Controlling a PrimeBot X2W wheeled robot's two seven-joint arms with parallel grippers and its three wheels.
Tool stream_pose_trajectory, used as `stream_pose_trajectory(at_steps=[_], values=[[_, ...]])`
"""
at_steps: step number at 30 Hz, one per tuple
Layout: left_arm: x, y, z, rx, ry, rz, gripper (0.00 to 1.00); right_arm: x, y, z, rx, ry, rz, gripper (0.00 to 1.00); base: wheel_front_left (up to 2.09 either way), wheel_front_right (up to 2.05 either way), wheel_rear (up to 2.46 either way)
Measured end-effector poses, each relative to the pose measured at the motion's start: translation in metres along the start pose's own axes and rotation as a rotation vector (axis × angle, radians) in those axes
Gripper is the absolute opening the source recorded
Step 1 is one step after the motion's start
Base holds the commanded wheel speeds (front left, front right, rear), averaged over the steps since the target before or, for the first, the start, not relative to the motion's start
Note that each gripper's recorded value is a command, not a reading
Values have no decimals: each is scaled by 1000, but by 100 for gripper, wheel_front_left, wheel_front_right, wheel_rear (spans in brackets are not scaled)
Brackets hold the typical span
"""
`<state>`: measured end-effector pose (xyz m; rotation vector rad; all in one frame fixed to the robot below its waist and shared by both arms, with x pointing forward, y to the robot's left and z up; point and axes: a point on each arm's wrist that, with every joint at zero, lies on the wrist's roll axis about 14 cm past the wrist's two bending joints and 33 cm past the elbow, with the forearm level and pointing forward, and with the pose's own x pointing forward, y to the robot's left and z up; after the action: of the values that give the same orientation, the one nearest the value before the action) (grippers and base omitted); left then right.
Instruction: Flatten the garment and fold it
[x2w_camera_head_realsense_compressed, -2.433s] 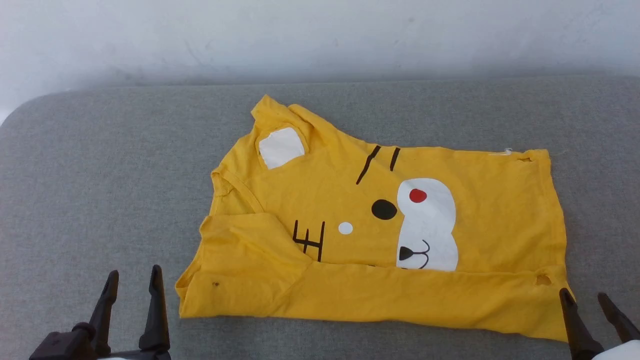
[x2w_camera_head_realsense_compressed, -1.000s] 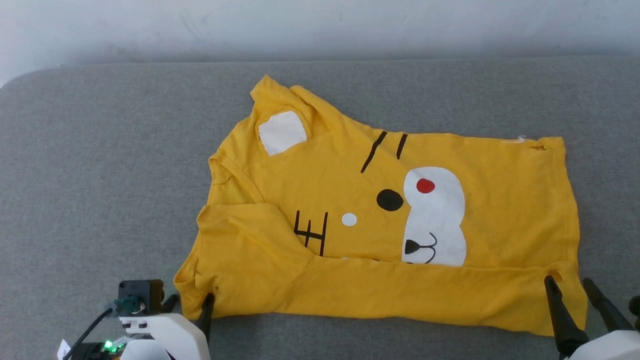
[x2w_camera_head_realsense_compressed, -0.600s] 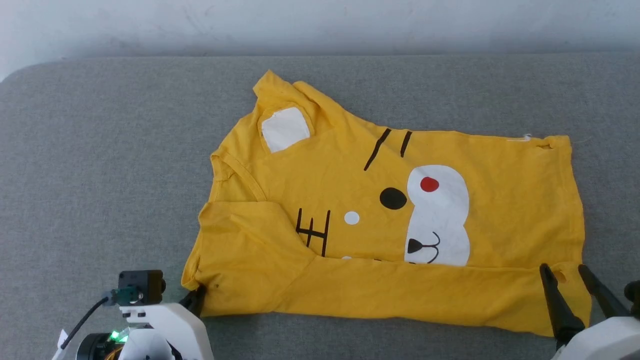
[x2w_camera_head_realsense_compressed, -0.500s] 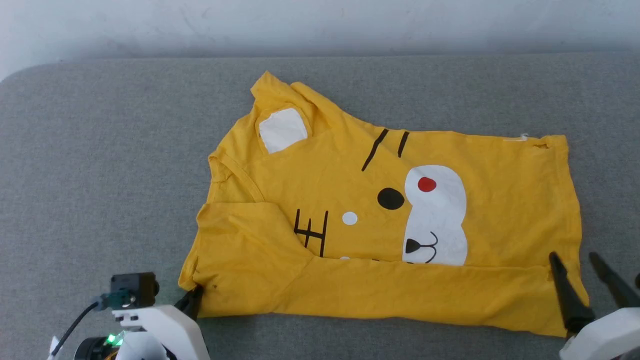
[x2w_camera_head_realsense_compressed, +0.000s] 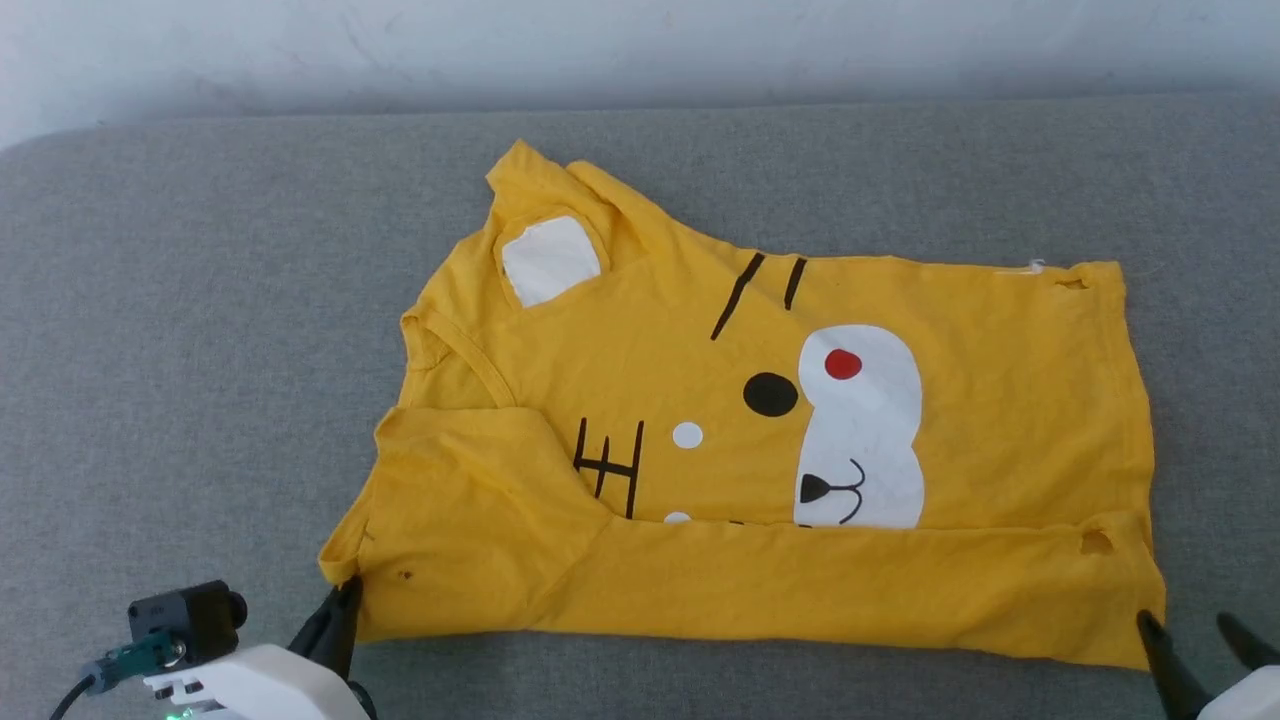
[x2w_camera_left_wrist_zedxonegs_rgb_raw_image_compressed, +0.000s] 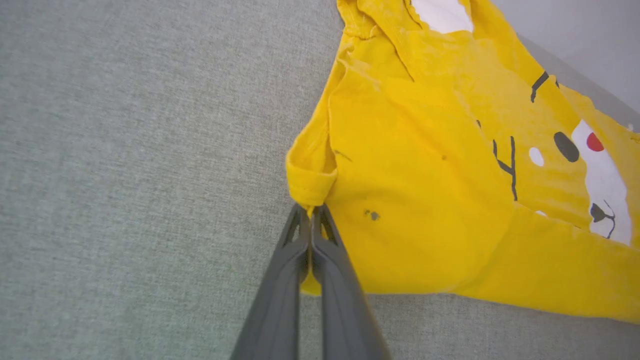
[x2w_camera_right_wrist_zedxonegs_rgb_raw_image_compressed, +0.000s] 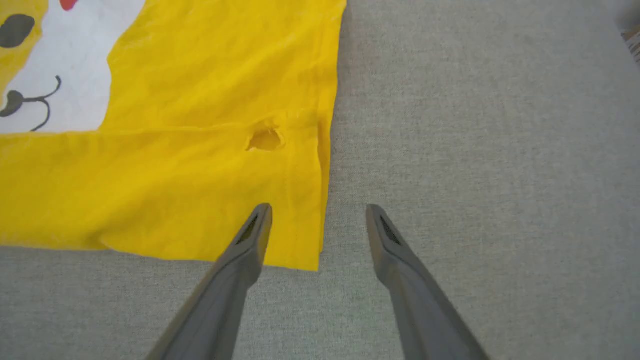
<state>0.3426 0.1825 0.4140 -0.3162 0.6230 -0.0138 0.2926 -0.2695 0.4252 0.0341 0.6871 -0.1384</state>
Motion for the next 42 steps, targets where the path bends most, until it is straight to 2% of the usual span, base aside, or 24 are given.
stream_pose_trajectory(at_steps=[7,16,17,18,19,26,30,36,42], values=[[2,-5,-2,2,13,-13,0,9,6,-35,39,112,10,100,0,0,0],[6,-6,2,6,9,-17,0,26,10,-48,39,144,33,100,0,0,0],[6,-6,1,5,10,-16,0,27,11,-48,40,148,39,88,0,0,0],[6,-6,1,4,14,-15,0,29,12,-49,44,150,43,32,0,0,0],[6,-5,0,3,15,-13,0,30,12,-49,47,150,46,0,0,0,0],[3,-3,2,-18,4,-6,0,34,13,-39,42,130,65,0,0,0,0],[-4,-6,10,-43,-24,-18,0,30,12,-20,23,73,74,0,0,0,0],[-25,-10,23,-88,-76,-44,0,11,10,18,8,-22,82,0,0,0,0],[-52,4,14,-121,-66,19,0,-12,1,20,7,-21,60,0,0,0,0]])
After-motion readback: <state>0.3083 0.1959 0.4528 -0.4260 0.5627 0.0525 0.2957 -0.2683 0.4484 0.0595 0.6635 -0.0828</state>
